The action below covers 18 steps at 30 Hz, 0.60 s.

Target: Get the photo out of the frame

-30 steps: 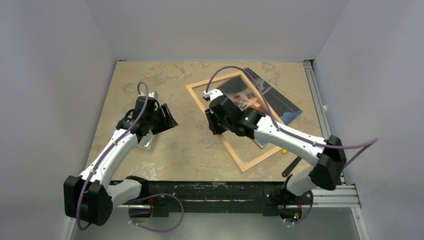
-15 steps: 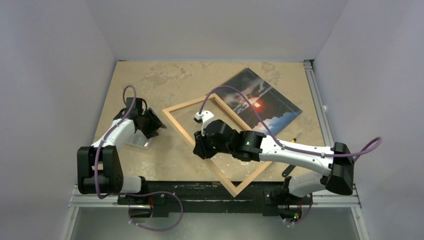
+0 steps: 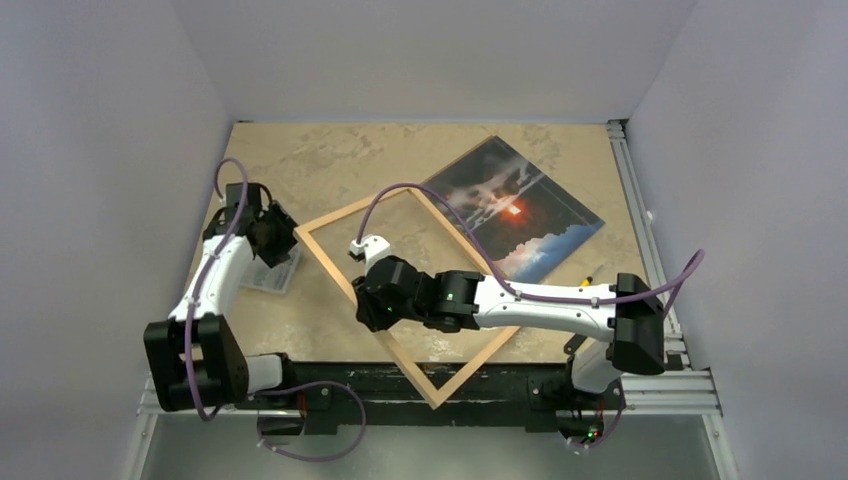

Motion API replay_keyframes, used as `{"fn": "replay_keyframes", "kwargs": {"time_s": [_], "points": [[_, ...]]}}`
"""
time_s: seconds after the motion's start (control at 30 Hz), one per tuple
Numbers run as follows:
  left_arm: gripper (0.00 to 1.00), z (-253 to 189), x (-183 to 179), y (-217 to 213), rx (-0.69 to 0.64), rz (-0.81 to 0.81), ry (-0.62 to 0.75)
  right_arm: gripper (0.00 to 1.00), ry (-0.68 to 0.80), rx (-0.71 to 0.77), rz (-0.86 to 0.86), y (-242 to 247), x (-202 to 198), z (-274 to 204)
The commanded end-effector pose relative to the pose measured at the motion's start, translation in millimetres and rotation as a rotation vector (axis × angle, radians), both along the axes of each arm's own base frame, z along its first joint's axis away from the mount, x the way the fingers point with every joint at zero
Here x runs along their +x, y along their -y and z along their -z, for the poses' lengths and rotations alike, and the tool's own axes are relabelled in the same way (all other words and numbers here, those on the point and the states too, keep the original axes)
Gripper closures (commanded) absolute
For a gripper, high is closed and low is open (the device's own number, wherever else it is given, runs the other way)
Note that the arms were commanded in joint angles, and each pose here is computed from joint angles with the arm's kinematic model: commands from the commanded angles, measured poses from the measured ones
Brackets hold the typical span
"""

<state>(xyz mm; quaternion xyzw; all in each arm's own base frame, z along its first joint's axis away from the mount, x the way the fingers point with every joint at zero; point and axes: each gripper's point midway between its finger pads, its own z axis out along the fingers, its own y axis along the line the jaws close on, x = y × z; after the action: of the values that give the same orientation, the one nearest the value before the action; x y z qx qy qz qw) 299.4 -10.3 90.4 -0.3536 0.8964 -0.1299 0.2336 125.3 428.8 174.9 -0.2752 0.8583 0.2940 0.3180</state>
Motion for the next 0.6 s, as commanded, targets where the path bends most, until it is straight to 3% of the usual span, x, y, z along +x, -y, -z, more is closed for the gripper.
{"fn": "replay_keyframes", "kwargs": {"time_s": [0.0,0.23,0.57], "points": [[0.41,-67,-4,-19,0.144,0.006,0.157,1.0,0.032,0.122,0.003,-32,-2,-42],[0.32,-130,-25,-65,0.35,-0.217,0.293,1.0,0.042,0.037,0.009,-42,-3,-13],[0.32,-145,-7,-83,0.377,-0.288,0.289,1.0,0.03,0.155,0.022,-21,-23,-10]]}}
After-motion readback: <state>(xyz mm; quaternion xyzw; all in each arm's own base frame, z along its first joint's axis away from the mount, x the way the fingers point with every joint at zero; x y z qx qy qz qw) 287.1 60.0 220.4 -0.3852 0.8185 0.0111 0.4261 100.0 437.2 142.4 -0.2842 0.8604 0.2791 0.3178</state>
